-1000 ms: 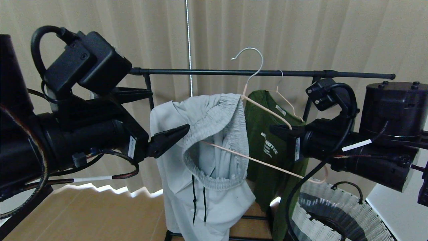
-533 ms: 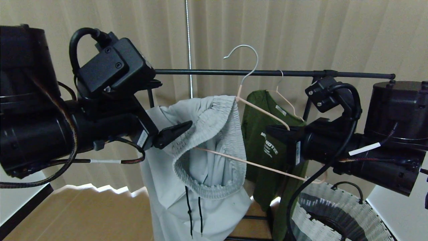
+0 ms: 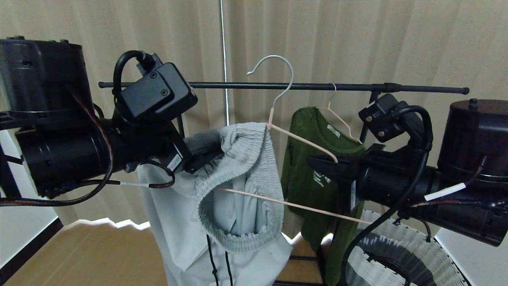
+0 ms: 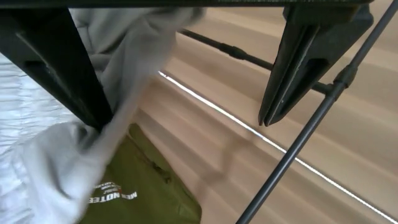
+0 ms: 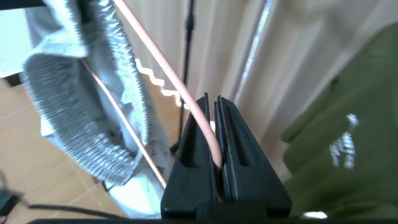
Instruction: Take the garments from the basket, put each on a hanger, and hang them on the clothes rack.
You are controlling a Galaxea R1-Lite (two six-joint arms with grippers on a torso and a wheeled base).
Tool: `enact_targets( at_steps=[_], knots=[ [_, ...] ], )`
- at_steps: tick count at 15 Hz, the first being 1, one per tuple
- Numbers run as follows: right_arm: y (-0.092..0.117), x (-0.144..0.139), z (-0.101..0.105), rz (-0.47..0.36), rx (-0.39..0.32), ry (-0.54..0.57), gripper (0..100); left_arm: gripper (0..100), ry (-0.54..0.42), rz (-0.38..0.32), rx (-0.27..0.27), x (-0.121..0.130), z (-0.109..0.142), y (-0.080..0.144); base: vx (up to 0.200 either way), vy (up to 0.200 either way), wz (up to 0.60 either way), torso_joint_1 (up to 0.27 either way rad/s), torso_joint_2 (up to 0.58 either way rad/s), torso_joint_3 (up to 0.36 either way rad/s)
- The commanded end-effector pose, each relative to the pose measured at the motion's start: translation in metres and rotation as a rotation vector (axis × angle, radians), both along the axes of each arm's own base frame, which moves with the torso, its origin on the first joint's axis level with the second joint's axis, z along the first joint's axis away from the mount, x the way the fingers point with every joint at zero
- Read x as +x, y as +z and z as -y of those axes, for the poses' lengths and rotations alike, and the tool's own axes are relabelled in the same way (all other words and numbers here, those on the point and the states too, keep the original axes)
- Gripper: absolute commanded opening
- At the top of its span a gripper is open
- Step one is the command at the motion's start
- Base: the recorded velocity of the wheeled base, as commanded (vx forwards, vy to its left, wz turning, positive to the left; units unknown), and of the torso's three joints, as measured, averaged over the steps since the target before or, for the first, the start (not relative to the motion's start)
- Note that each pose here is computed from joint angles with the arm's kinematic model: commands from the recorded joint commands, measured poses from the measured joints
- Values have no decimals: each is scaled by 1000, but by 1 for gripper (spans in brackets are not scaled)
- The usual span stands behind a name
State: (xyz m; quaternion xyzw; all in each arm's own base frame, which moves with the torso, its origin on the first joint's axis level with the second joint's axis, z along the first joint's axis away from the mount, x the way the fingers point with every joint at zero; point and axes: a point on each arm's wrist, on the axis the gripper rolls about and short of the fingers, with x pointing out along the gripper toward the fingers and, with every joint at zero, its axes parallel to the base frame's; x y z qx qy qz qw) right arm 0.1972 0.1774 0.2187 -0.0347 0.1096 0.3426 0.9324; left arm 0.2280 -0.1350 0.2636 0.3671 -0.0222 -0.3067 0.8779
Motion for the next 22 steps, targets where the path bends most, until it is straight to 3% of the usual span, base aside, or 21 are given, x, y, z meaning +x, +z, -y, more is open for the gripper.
enact_targets(
  at_steps=[1,8,9,15,22],
  knots=[
    [0,-4,-4,-2,0,27,0,100,-4,-6,3,0,1,-2,0,0,0,0,0,0],
    [-8,-13,-4,68,18,118,0,100,-6,-23,14,-2,0,-8,0,0,0,0,0,0],
    [-7,-14,-4,69,19,120,0,0,-6,-27,17,-2,0,-9,0,0,0,0,0,0],
    [-8,-12,-4,66,17,115,0,0,-6,-30,17,-3,-1,-14,0,0,0,0,0,0],
    [-6,-3,1,71,16,79,0,0,5,36,-28,-3,-2,-25,0,0,0,0,0,0]
  ],
)
